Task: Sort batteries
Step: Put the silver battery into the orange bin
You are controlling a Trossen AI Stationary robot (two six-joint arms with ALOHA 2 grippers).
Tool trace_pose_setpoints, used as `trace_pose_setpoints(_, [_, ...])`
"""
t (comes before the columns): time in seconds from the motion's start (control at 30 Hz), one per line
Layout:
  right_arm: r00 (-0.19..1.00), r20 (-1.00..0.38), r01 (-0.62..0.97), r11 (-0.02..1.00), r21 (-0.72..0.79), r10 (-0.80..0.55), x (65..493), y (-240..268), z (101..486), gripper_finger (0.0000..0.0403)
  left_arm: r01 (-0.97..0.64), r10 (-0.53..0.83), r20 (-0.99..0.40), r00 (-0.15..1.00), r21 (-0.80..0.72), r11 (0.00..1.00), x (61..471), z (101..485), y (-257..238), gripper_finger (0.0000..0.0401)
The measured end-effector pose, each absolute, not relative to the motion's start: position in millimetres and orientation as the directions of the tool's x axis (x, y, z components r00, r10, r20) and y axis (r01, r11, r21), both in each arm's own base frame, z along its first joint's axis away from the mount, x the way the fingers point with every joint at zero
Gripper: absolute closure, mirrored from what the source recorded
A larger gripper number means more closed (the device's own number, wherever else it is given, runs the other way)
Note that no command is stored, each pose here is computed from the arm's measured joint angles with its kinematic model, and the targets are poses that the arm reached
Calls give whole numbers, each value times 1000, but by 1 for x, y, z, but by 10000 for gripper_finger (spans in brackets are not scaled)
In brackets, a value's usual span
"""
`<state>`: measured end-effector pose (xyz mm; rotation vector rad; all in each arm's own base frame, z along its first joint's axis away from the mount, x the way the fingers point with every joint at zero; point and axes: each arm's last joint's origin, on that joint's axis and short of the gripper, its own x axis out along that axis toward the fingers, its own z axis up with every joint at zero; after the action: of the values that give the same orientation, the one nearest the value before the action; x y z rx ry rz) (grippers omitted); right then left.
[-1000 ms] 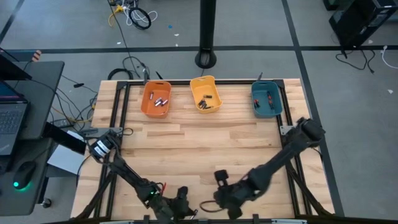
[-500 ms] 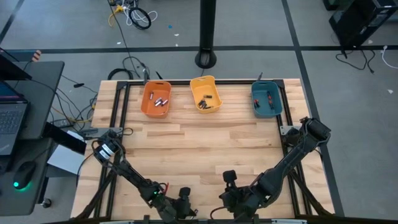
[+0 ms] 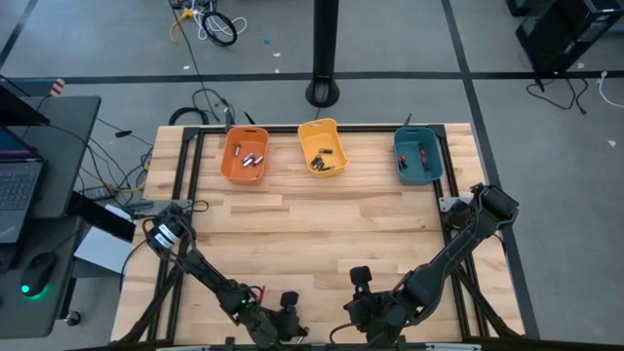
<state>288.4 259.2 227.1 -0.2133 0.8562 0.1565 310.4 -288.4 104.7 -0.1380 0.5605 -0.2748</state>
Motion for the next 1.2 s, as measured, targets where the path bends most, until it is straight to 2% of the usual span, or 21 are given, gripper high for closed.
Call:
trace_pose_setpoints(0.13, [645,-763,-222,967,-124,50,288,259,227,393,207,-261,-539,801,-159,965,307,115,-284,395])
trace_pose_setpoints(0.37, [636,-771,-210,970,-119,43,287,259,226,393,73,-106,-584,804,-81,994,294,155,-267,395])
trace_pose_setpoints(0.5, [627,-778,-197,974,-114,36,286,259,225,392,-38,-112,-596,795,-234,971,287,175,-260,395])
trace_pose_setpoints(0.6, [625,-780,-193,975,-110,35,285,259,225,392,-64,-222,-597,771,-419,906,286,180,-265,388])
trace_pose_setpoints(0.7, [625,-780,-193,975,-110,36,284,260,225,392,-77,-313,-590,744,-542,837,283,177,-275,363])
trace_pose_setpoints(0.8, [625,-779,-191,976,-108,37,284,260,225,392,-148,-312,-620,720,-577,803,276,174,-279,329])
trace_pose_setpoints(1.0, [625,-780,-191,976,-108,36,284,260,225,392,-244,-244,-687,685,-532,811,273,172,-282,277])
trace_pose_setpoints(1.2, [622,-782,-192,975,-110,35,284,260,225,391,-301,-124,-787,605,-370,879,282,179,-291,270])
